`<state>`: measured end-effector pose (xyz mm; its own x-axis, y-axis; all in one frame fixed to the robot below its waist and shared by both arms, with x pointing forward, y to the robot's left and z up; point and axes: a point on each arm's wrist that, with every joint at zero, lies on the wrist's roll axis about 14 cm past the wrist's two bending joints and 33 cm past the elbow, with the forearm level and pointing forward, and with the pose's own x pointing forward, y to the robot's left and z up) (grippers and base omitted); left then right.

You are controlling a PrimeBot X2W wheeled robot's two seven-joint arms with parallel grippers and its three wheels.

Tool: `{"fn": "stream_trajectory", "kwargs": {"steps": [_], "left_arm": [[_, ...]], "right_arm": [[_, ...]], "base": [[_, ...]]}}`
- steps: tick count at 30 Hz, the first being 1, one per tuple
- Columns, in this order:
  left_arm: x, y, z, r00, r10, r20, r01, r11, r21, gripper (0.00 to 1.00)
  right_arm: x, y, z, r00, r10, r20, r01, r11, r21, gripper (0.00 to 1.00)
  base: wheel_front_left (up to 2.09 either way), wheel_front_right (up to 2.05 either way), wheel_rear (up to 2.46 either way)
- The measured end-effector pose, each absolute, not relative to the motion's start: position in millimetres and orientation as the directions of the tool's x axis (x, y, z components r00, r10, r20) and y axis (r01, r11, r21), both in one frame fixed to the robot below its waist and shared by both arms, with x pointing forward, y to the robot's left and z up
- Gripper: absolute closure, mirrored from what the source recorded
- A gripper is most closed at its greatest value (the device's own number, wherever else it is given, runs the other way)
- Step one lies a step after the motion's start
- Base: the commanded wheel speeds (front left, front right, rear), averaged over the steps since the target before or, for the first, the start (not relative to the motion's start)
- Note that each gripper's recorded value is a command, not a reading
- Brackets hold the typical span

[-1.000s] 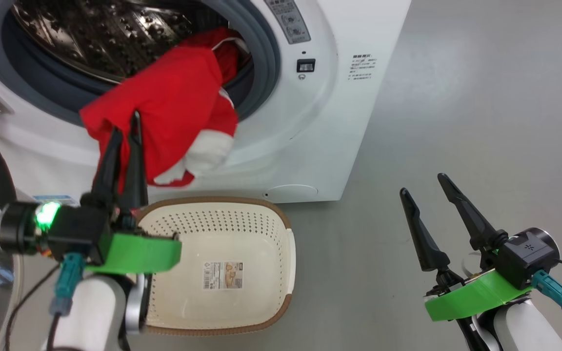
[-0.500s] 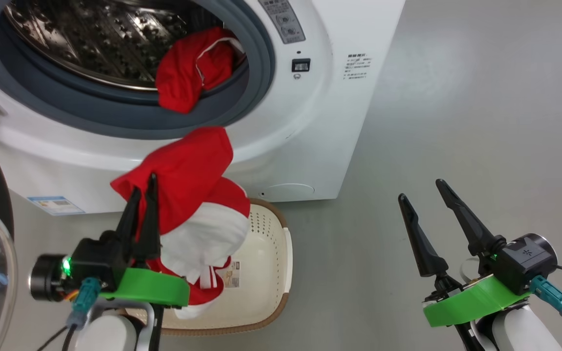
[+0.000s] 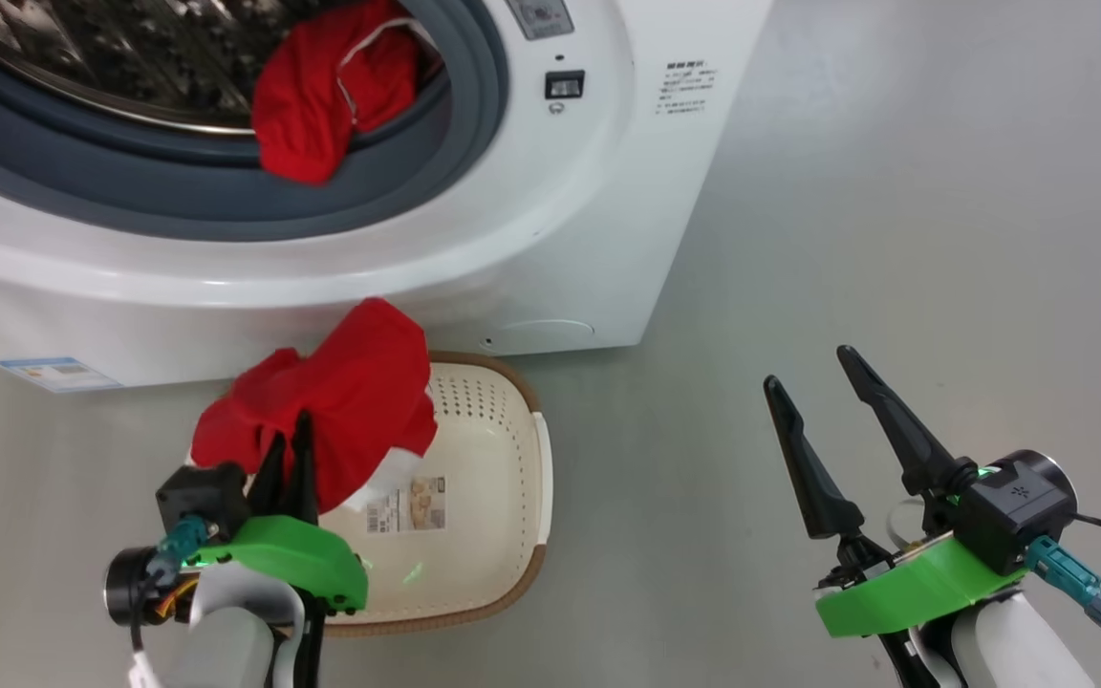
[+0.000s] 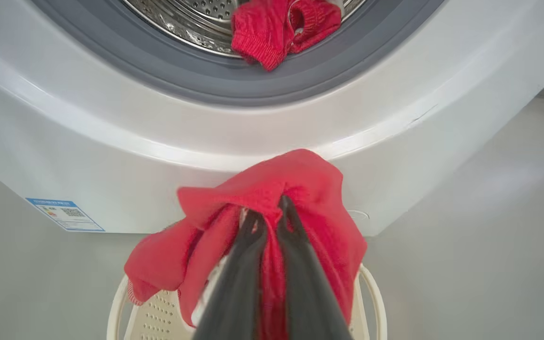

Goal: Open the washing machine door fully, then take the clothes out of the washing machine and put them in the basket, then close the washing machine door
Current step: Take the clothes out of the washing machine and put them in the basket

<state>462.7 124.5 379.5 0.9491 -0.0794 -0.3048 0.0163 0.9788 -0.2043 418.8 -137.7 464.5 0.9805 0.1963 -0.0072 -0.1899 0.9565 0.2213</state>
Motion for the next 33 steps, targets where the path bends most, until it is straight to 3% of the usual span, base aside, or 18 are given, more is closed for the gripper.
{"fn": "stream_trajectory", "kwargs": {"steps": [13, 33], "left_arm": [[464.4, 108.6, 294.6, 0.822, -0.128, -0.555, -0.024, 0.966, -0.258, 1.00], [438.5, 81.0, 211.4, 0.572, -0.233, -0.786, 0.116, 0.972, -0.203, 1.00]], "right_arm": [[433.5, -147.4, 443.3, 0.984, 0.168, -0.053, -0.152, 0.963, 0.222, 0.00], [449.8, -156.9, 409.9, 0.981, 0.149, -0.123, -0.120, 0.969, 0.217, 0.00]], "base": [[0.00, 0.00, 0.00], [0.00, 0.00, 0.00]]}}
